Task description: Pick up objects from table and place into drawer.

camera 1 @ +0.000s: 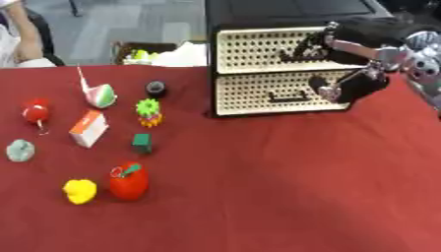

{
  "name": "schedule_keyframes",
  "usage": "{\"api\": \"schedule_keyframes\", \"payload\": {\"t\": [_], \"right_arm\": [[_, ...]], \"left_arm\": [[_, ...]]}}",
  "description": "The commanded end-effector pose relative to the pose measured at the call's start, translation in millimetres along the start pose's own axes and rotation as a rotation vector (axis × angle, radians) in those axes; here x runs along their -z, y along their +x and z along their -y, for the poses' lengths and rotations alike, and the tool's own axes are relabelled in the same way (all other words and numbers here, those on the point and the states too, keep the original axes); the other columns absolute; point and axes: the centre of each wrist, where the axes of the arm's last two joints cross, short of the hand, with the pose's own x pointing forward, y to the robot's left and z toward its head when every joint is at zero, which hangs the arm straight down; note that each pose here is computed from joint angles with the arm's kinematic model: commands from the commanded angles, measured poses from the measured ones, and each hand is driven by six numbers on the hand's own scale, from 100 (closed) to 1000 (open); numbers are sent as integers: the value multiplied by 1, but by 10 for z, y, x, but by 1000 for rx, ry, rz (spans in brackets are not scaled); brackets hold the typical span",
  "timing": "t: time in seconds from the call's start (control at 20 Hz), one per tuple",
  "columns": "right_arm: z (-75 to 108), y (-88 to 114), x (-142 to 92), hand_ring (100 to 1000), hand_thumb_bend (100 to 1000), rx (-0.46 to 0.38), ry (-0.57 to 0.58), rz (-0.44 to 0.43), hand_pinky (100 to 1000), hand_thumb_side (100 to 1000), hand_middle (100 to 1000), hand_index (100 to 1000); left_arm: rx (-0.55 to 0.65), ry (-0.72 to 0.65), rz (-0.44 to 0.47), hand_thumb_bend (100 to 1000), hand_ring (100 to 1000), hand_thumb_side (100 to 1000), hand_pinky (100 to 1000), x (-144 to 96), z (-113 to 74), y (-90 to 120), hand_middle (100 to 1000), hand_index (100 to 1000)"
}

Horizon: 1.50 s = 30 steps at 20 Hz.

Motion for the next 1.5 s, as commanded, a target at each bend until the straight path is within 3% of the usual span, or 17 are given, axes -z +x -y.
{"api": "schedule_keyframes", "payload": {"t": [0.05, 0.7, 1.5], "right_arm": [[116, -59, -26, 100, 100, -36, -42, -45, 100, 148, 100, 869], [66, -144, 121, 100, 100, -89, -33, -148, 100, 150, 100, 867], [-61, -251, 268, 100, 100, -80, 25, -185, 100, 139, 100, 846]], "left_arm": [[-12, -7, 33, 100, 568, 777, 513, 66, 0, 70, 595, 740], [-18, -10, 34, 100, 568, 778, 512, 67, 11, 75, 594, 739], [-19, -8, 30, 100, 568, 780, 511, 62, 12, 73, 593, 737]]}}
